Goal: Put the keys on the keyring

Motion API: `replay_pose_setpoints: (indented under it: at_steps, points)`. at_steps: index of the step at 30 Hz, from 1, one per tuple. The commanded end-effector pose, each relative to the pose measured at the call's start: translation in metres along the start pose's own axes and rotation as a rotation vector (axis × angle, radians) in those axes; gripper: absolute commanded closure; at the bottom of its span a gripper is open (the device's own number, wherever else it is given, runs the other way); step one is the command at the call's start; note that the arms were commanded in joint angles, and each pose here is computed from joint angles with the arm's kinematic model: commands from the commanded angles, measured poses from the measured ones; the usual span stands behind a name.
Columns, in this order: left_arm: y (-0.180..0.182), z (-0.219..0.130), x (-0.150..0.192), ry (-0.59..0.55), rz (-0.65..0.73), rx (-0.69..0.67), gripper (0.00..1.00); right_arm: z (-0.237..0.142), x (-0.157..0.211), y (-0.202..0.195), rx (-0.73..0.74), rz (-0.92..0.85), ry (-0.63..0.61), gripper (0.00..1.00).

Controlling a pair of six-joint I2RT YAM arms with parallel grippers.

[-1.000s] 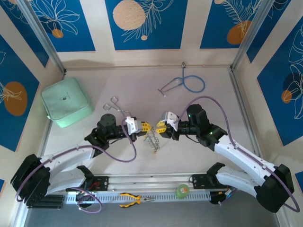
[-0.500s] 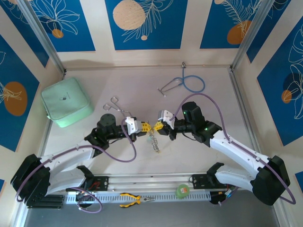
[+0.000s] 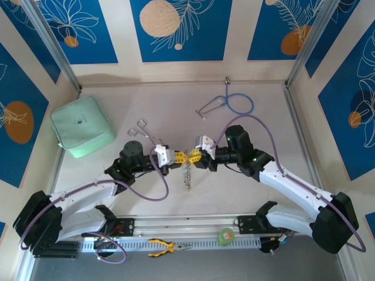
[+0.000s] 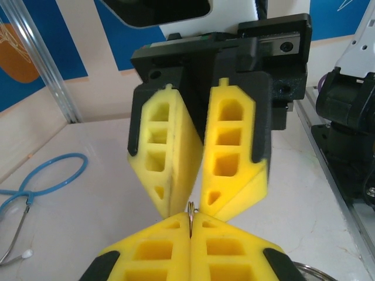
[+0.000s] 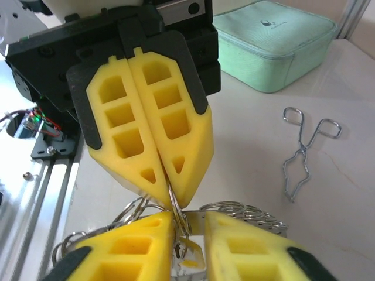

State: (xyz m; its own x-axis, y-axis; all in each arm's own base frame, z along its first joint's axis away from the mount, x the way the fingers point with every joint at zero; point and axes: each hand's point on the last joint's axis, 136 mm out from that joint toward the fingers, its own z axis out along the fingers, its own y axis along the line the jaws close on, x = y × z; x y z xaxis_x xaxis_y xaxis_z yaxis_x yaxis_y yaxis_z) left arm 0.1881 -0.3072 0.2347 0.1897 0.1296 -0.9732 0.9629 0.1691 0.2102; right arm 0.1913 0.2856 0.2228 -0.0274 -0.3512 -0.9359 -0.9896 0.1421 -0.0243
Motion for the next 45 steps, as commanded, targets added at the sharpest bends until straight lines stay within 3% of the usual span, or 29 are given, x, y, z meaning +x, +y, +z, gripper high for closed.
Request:
replay_pose_setpoints:
  at_steps: [1, 3, 5, 6, 7, 8, 13, 19, 30, 36, 37, 39, 40, 45]
  points:
    - [0.002, -0.001, -0.033, -0.102, 0.050, 0.014, 1.00, 0.000, -0.013, 0.005, -0.033, -0.030, -0.042, 0.90]
    - [0.002, -0.001, -0.033, -0.101, 0.044, 0.010, 1.00, 0.000, -0.015, 0.006, -0.041, -0.041, -0.045, 1.00]
    - [0.007, -0.001, -0.029, -0.080, 0.026, -0.019, 1.00, -0.001, -0.015, 0.005, -0.034, -0.059, -0.027, 1.00]
    - [0.009, -0.002, -0.023, -0.049, 0.014, -0.039, 0.93, -0.003, -0.015, 0.003, -0.018, -0.073, -0.007, 1.00]
    - [0.011, -0.003, -0.018, -0.007, 0.006, -0.053, 0.80, -0.005, -0.014, 0.003, -0.008, -0.087, 0.021, 1.00]
    - [0.011, -0.005, -0.013, 0.033, 0.008, -0.055, 0.75, -0.006, -0.012, 0.002, 0.000, -0.103, 0.048, 1.00]
    - [0.007, -0.013, 0.009, 0.220, 0.006, -0.036, 0.70, -0.008, -0.002, 0.000, 0.021, -0.167, 0.211, 1.00]
    - [0.010, -0.010, 0.007, 0.235, 0.005, -0.026, 0.71, 0.000, 0.000, 0.001, 0.024, -0.243, 0.327, 1.00]
    - [0.006, -0.004, 0.011, 0.257, 0.005, 0.026, 0.82, 0.012, -0.019, 0.010, -0.020, -0.275, 0.282, 1.00]
    - [0.004, -0.002, 0.001, 0.215, 0.008, 0.043, 1.00, 0.016, -0.024, 0.014, -0.031, -0.261, 0.259, 1.00]
    - [0.005, -0.003, 0.000, 0.203, 0.008, 0.039, 1.00, 0.014, -0.028, 0.012, -0.019, -0.236, 0.231, 0.99]
    - [0.003, -0.004, -0.005, 0.170, 0.009, 0.034, 1.00, 0.002, -0.036, 0.008, -0.015, -0.159, 0.133, 0.75]
    - [0.003, -0.005, -0.006, 0.155, 0.008, 0.030, 1.00, -0.005, -0.038, 0.006, -0.011, -0.135, 0.091, 0.72]
    - [0.000, -0.007, -0.012, 0.093, 0.005, 0.023, 1.00, -0.017, -0.019, 0.005, -0.010, -0.067, 0.064, 0.72]
